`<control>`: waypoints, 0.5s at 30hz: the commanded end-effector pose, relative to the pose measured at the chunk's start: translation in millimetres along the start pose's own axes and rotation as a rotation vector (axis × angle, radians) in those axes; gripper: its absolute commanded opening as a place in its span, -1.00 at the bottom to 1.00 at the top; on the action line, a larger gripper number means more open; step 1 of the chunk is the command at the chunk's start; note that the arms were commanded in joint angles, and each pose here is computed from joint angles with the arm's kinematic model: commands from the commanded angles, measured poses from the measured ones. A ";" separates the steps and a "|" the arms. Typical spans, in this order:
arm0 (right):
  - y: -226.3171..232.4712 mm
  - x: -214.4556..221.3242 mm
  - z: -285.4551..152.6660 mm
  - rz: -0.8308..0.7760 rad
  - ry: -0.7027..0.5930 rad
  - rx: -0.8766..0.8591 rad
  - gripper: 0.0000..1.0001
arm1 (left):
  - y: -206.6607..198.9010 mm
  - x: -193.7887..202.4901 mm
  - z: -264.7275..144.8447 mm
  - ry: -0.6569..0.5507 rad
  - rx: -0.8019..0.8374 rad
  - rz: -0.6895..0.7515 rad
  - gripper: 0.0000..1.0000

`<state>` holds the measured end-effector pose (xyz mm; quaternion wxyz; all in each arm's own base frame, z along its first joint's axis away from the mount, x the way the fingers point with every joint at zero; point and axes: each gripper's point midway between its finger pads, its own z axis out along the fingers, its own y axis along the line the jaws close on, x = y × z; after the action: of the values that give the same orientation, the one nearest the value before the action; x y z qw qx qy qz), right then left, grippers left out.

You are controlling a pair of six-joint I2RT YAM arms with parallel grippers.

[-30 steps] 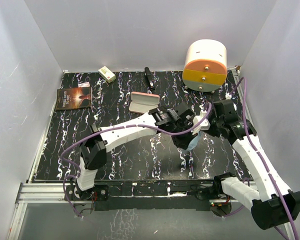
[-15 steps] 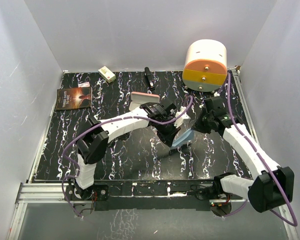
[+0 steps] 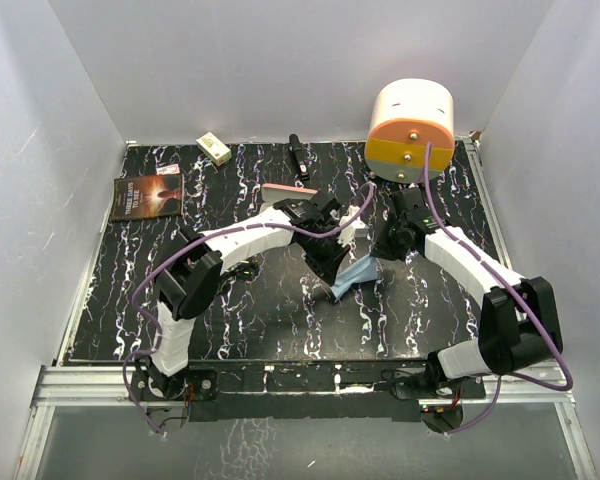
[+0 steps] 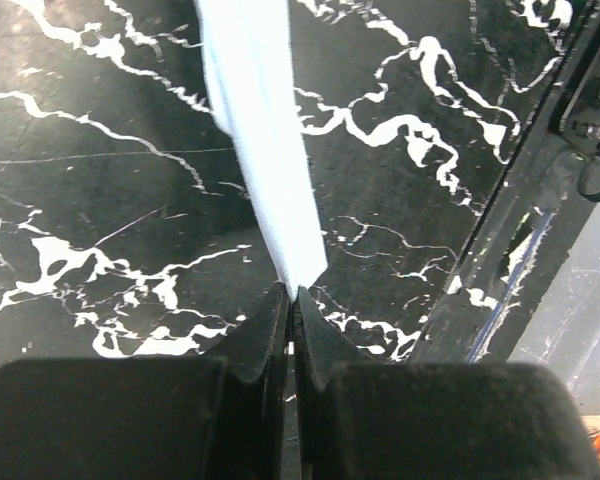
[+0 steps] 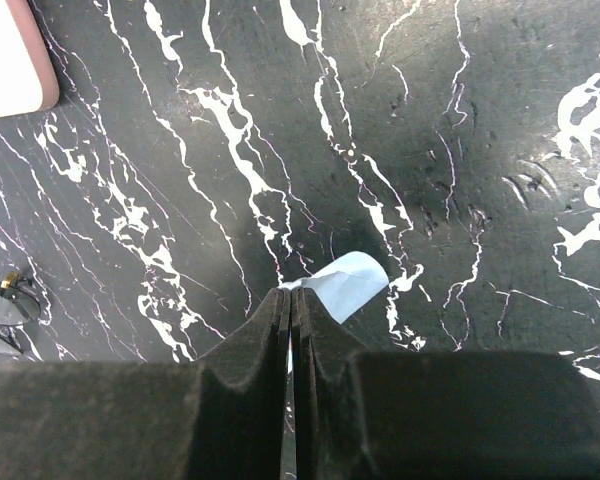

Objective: Organize the sunglasses
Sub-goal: Fold the glasses cleaning cloth at the center of the board.

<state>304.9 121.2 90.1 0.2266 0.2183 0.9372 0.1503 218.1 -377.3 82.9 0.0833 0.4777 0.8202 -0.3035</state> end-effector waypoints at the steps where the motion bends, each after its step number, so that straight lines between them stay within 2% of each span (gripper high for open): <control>1: 32.0 -43.2 -26.5 0.001 -0.169 -0.099 -0.85 | -6.0 -12.1 -14.3 -0.030 0.023 0.025 -1.00; 8: 31.3 -40.6 -55.7 0.004 -0.197 -0.122 -0.85 | -27.7 -28.5 -21.6 -0.058 0.083 0.005 -1.00; 15: 18.9 -33.0 -87.2 0.002 -0.229 -0.109 -0.85 | -76.7 -29.8 -7.8 -0.024 0.144 0.074 -1.00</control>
<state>296.9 112.7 152.2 0.3068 0.2180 0.9098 0.1748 204.2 -405.0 110.9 0.0876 0.4892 0.8009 -0.3340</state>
